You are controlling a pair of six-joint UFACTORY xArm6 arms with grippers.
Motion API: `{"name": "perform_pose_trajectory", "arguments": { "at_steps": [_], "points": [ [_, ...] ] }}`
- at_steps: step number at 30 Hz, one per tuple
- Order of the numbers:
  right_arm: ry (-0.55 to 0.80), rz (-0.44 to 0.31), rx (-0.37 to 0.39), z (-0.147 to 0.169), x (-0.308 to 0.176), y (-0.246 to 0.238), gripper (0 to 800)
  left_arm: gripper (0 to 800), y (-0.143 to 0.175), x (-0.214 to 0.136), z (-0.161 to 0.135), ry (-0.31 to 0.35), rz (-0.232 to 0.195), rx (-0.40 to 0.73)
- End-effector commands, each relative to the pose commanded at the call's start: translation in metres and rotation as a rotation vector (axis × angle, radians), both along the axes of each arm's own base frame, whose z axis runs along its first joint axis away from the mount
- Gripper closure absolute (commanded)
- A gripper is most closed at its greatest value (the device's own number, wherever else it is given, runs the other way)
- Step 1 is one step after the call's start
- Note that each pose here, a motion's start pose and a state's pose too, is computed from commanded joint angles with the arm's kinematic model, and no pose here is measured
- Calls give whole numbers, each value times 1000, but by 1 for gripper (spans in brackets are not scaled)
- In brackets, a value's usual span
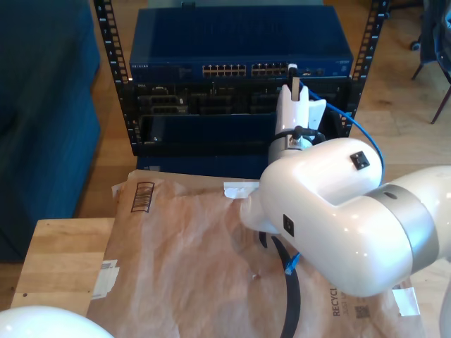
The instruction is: Grab the cable and plug it in
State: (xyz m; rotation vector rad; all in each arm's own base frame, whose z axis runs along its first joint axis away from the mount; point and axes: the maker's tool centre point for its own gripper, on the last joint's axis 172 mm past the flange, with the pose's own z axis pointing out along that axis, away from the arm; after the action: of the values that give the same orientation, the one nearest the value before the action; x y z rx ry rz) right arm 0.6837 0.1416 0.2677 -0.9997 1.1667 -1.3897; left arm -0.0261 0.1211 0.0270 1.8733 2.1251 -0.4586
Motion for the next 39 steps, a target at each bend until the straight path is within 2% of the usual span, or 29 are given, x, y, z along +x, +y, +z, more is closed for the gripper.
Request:
{"name": "perform_pose_trajectory", "arguments": {
  "at_steps": [8, 10, 12, 15, 23, 31, 39],
  "points": [
    [3, 0, 6, 0, 3, 0, 791, 0, 0, 0, 0, 0, 0, 0],
    [3, 3, 8, 0, 2, 1, 649, 0, 0, 0, 0, 0, 0, 0],
    [7, 6, 5, -1, 1, 2, 541, 0, 0, 0, 0, 0, 0, 0],
    [11, 6, 3, -3, 0, 2, 442, 0, 0, 0, 0, 0, 0, -2],
    [29, 26, -7, -10, -9, 14, 440, 0, 0, 0, 0, 0, 0, 0],
    [25, 27, -6, 1, -14, 13, 442, 0, 0, 0, 0, 0, 0, 0],
    [98, 30, -34, 14, -56, -7, 425, 0, 0, 0, 0, 0, 0, 0]
  ]
}}
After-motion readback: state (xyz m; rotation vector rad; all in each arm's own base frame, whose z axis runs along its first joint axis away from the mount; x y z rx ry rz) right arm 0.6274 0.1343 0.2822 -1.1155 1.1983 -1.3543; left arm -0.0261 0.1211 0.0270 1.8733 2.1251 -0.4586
